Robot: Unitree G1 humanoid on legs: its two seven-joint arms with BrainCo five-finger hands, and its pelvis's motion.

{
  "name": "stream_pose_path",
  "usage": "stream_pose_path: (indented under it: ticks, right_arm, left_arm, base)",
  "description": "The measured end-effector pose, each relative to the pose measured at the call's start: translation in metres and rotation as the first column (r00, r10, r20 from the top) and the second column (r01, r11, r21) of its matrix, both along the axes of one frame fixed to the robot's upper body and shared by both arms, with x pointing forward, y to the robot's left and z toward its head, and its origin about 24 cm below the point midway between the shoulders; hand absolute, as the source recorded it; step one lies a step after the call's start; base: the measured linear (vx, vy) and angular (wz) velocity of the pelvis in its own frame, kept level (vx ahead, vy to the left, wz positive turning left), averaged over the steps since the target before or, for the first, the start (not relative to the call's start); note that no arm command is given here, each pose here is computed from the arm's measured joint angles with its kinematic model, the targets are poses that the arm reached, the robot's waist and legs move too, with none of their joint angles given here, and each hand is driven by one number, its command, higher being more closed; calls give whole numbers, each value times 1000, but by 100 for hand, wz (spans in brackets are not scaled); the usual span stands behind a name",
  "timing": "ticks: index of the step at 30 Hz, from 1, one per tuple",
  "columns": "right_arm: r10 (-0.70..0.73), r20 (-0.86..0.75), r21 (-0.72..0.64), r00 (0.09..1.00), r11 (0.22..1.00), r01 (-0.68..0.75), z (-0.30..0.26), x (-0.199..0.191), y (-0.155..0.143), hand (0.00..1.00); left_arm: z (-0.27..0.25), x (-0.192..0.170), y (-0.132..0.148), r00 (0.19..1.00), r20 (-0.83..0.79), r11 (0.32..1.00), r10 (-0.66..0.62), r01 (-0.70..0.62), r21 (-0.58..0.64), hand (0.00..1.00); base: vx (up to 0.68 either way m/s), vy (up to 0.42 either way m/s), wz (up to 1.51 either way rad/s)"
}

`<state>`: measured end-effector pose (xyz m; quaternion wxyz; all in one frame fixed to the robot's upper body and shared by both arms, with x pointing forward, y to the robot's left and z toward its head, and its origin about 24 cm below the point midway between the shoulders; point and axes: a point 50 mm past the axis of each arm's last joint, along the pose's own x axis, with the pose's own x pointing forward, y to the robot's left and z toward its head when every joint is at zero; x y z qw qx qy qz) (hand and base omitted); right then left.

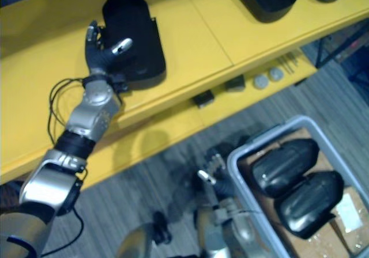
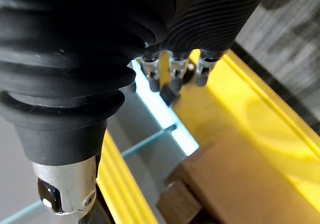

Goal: Walk over and take plastic housings, then place them on the shelf

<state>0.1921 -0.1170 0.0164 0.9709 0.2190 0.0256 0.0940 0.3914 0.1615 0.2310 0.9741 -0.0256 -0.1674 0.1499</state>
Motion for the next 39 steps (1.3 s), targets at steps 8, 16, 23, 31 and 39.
stream_pose_path:
  ticks: [8,16,23,31,39]
  right_arm:
    - [-9,20,18,1000,1000,8,1,-2,1,0]
    - [3,-28,20,1000,1000,-2,-11,-23,2,0]
    - [38,-33,8,999,999,-38,-14,-35,1,0]
    - [-53,-27,-124,998,991,50,-15,-34,-11,0]
    - [-455,245,-127,856,860,493,38,-20,-76,0]
  left_arm:
    - [-3,-7,7,984,54,979,172,-164,-123,0]
    - [-6,-9,33,968,3,957,250,-246,-153,0]
    - [4,-23,74,953,65,946,297,-284,-159,0]
    - [23,-62,103,935,269,971,232,-208,-115,0]
    - [-28,-174,133,843,398,932,363,-322,-168,0]
  base:
    - [20,7,-5]
    - [14,-14,5]
    - [10,-34,14]
    - [38,-27,15]
    - [34,-30,17]
